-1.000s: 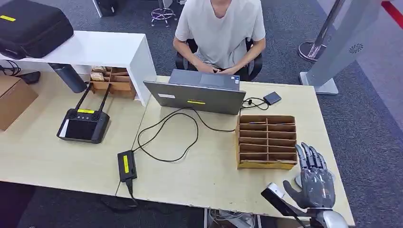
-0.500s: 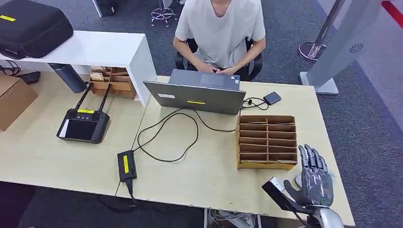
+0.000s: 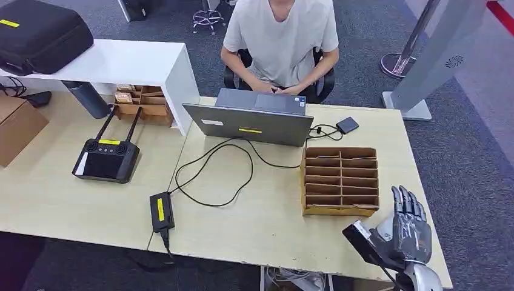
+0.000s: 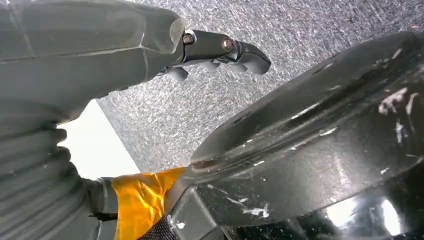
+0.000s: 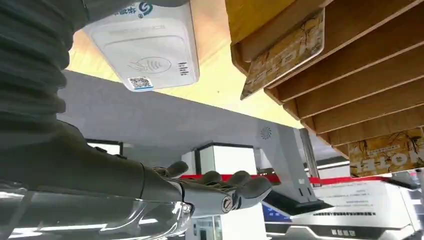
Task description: Pass the card to the sensor for recognition and then transmit it.
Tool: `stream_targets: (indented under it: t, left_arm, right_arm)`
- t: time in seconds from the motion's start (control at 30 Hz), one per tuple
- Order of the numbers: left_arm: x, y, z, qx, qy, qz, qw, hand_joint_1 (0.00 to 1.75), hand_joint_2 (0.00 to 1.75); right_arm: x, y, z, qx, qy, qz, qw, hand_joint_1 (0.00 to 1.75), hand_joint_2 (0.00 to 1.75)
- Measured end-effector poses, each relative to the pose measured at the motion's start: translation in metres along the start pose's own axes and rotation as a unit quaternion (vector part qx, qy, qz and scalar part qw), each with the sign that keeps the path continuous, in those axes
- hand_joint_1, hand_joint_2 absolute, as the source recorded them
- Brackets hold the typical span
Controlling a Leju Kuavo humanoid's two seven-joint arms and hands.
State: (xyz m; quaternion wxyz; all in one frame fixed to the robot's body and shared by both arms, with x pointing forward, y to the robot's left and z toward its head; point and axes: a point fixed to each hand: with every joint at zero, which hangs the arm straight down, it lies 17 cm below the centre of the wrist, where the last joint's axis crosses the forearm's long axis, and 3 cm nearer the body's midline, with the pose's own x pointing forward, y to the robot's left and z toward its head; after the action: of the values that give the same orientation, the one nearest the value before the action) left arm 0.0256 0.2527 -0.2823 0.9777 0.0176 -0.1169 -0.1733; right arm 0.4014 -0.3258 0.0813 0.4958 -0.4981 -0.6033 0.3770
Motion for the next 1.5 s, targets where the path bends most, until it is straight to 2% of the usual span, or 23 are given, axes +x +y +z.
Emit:
stream_targets:
  t: [0.4,1.0,1.1,1.23,1.5]
  left_arm:
    - [0.001,0.000,0.000,-0.001,0.000,-0.006,1.000,0.00,1.75]
    - [0.001,0.000,0.000,-0.002,0.000,-0.012,1.000,0.00,1.75]
    - [0.002,-0.001,0.000,-0.005,0.000,-0.017,1.000,0.00,1.75]
    - [0.004,-0.001,-0.001,-0.011,-0.002,-0.027,1.000,0.00,1.75]
    - [0.005,0.000,-0.001,-0.014,-0.001,-0.033,0.999,0.00,1.75]
  right_arm:
    - [0.030,-0.014,-0.024,-0.027,-0.033,-0.009,0.999,0.00,1.75]
    - [0.057,-0.016,-0.032,-0.033,-0.065,-0.009,0.997,0.00,1.75]
    - [0.069,-0.016,-0.034,-0.036,-0.092,0.009,0.995,0.00,1.75]
    - [0.075,-0.007,-0.035,-0.027,-0.158,0.073,0.984,0.00,1.75]
    - [0.047,0.008,-0.036,0.002,-0.191,0.135,0.972,0.00,1.75]
